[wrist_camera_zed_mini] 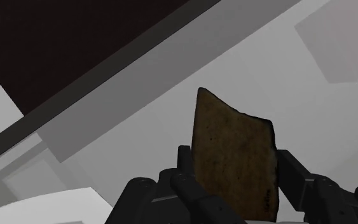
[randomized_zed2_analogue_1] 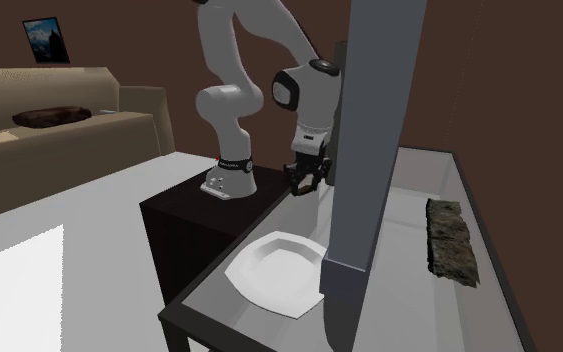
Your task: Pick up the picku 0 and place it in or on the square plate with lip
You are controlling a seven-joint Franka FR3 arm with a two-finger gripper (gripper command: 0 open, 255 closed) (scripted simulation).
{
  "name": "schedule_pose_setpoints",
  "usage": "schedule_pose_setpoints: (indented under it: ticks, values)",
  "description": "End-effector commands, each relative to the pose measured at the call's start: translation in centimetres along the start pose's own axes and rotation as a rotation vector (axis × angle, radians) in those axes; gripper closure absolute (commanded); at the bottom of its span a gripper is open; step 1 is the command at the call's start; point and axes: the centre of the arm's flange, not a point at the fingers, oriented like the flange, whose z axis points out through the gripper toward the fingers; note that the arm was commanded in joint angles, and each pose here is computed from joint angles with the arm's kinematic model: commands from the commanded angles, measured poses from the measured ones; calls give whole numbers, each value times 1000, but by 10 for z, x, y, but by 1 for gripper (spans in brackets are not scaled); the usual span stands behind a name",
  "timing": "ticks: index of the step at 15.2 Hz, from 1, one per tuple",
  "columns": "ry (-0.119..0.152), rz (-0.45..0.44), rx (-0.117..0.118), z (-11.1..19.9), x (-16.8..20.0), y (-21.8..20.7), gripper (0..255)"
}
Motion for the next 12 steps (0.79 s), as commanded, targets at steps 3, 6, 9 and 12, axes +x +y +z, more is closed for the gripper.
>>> schedule_pose_setpoints:
  ticks: [3,6,9,12]
  values:
    - [0,-1,-1,-9,39,35,255]
    - [0,-1,-1,-17,68,61,255]
    - [0,-1,-1,-24,97,87,255]
    - [0,-1,-1,-32,126,113,255]
